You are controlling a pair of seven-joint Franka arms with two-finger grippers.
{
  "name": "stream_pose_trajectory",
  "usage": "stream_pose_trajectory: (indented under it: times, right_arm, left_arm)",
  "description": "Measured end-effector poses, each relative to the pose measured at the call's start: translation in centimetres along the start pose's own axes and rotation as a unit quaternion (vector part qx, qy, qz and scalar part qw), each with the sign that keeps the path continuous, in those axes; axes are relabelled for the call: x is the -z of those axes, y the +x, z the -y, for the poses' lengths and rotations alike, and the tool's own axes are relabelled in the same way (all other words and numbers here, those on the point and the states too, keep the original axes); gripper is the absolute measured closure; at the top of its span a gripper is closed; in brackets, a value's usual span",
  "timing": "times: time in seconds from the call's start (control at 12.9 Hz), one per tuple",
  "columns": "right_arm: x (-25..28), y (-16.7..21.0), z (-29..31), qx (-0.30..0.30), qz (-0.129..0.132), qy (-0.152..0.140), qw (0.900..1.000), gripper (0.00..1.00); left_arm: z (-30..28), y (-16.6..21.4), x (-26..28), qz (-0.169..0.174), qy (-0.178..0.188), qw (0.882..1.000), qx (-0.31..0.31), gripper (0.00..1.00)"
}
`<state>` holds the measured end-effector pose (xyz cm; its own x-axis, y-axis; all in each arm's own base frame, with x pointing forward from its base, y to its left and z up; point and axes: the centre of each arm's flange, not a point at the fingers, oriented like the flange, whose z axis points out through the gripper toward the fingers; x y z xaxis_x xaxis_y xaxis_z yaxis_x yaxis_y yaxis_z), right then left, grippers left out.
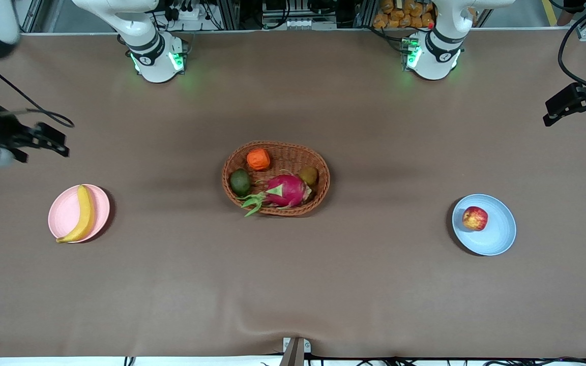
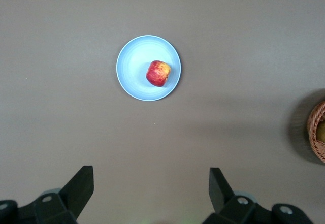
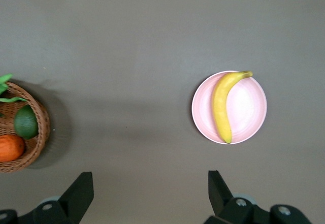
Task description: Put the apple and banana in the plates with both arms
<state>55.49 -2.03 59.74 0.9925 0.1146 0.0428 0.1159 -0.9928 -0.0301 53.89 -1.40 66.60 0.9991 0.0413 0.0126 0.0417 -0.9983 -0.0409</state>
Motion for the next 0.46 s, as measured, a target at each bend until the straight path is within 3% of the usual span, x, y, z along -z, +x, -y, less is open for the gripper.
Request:
stream_pose_trajectory:
  times: [0.15,0.46]
  right_arm:
    - [2.7,0.0,0.0,-0.030,-0.014,-0.002,0.999,0.00]
    - [3.7,-1.5,-1.7,-0.127,0.026,0.001,0.992,0.00]
  left_arm:
    - [-0.3,-0.3,-0.2,0.013,0.002,1.000,-0.003,0.00]
    - [-0.6,-0.4,-0.2,0.016,0.002,1.000,-0.004,0.00]
